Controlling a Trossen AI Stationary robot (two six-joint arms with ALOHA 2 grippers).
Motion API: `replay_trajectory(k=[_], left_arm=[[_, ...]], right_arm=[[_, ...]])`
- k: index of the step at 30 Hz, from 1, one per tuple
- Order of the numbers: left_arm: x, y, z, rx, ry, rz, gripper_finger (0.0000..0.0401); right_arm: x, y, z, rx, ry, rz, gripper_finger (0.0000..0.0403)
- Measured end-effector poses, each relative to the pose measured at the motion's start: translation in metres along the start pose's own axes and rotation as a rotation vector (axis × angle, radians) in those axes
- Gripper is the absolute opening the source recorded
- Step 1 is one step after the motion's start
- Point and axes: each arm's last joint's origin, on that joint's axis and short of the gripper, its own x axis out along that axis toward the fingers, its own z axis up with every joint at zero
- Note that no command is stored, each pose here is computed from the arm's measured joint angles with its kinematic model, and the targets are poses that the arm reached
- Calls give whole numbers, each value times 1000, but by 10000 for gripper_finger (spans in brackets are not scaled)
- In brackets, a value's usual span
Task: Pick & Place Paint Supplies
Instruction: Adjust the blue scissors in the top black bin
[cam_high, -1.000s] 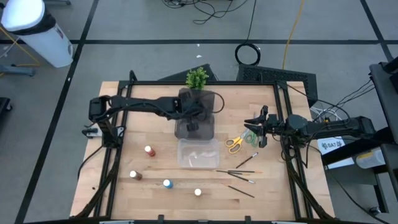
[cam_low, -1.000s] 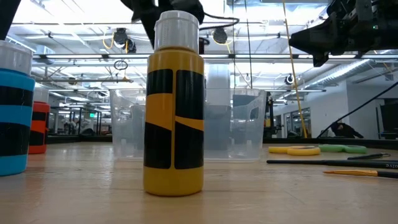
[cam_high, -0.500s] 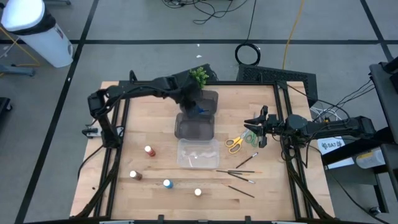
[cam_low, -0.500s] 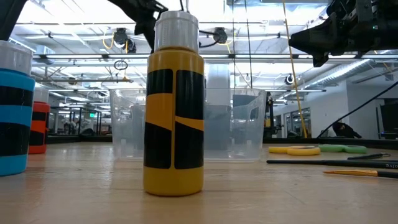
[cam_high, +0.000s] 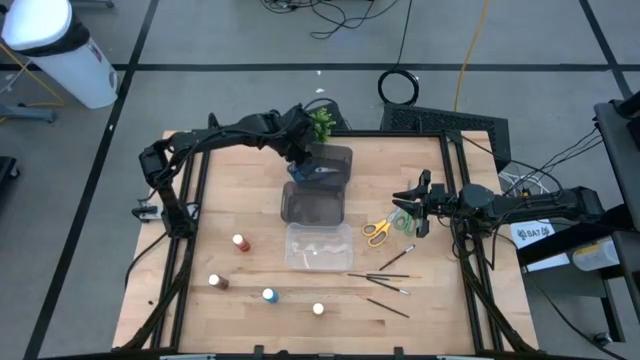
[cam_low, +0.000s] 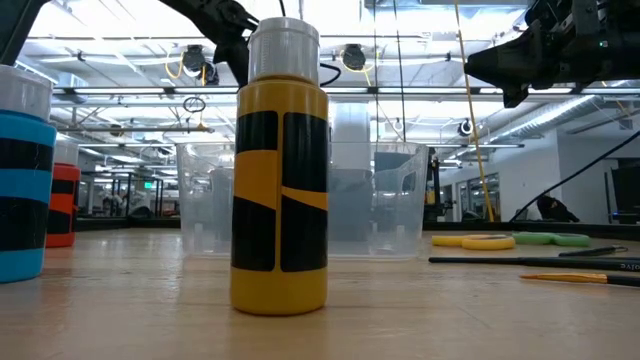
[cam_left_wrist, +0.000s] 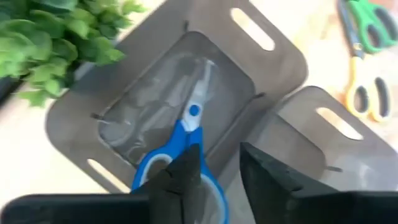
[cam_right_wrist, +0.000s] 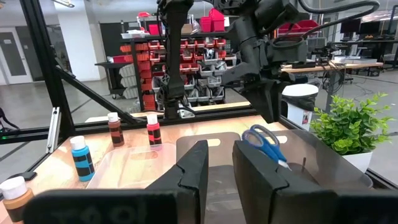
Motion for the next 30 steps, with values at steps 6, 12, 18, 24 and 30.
replay_trajectory(k=[6, 12, 18, 24, 30], left_arm=[[0, 1, -1, 26, 3, 20, 170], [0, 0, -8, 112, 72, 127, 185], [5, -13, -14, 225, 84, 201, 186], [6, -24, -14, 309, 54, 288, 186], [3, -23, -11, 314, 40, 173, 186]], right_arm=[[0, 0, 0, 0, 0, 0, 61], [0, 0, 0, 0, 0, 0, 61], [0, 0, 0, 0, 0, 0, 61], [0, 0, 0, 0, 0, 0, 61], [0, 0, -1, -1, 9, 0, 61]])
